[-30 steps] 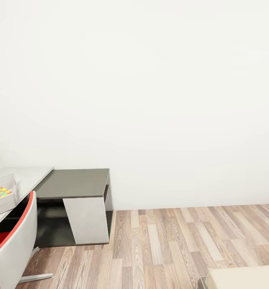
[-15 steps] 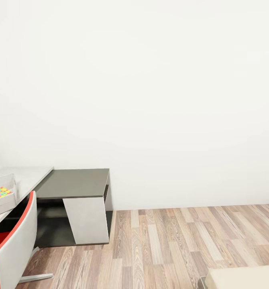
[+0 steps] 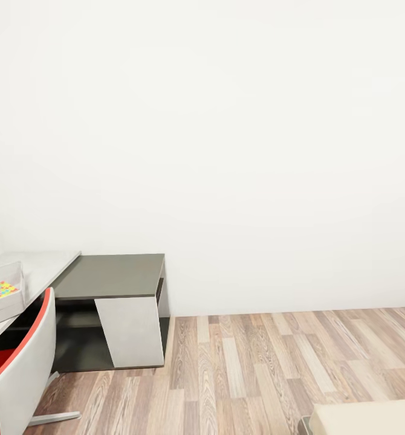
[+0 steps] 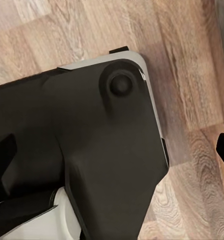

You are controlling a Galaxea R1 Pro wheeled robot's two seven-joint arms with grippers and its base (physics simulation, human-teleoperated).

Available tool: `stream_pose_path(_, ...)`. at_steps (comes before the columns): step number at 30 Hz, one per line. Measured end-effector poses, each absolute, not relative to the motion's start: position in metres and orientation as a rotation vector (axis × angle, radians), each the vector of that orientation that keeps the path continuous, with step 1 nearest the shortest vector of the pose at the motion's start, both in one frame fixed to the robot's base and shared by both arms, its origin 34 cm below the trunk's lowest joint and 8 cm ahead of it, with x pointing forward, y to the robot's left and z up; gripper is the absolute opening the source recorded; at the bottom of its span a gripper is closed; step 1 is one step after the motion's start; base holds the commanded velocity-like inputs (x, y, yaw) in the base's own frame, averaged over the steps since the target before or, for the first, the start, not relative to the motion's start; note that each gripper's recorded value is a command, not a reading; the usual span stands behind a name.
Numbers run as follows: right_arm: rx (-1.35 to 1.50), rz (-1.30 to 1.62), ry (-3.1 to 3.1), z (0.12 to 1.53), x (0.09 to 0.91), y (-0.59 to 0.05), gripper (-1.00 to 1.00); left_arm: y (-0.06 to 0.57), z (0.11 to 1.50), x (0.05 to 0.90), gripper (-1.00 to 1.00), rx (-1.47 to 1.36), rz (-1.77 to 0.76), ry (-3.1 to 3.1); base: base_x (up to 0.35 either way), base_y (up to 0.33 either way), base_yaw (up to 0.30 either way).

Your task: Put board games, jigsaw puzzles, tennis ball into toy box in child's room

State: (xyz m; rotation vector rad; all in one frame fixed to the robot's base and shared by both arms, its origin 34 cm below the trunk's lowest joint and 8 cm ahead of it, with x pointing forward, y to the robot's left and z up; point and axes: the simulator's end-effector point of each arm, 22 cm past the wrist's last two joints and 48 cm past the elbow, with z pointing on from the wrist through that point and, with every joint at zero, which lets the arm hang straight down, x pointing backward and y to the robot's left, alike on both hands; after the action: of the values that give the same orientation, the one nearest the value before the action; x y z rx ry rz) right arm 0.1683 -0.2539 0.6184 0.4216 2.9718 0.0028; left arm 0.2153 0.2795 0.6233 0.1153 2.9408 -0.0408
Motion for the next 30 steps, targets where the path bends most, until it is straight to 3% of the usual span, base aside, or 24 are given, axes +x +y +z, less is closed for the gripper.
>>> stream_pose_path(8, 0.421, -0.001, 2.976, 0.618, 0.166, -0.255, 1.0, 0.252, 0.623, 0.216, 1.0, 0.112, -0.092, 2.937, 0.0, 0.0, 0.0)
stream_pose_path(30, 0.417, 0.0, 2.975, 0.618, 0.167, -0.255, 1.0, 0.251, 0.623, 0.216, 1.0, 0.126, -0.094, 2.937, 0.0, 0.0, 0.0)
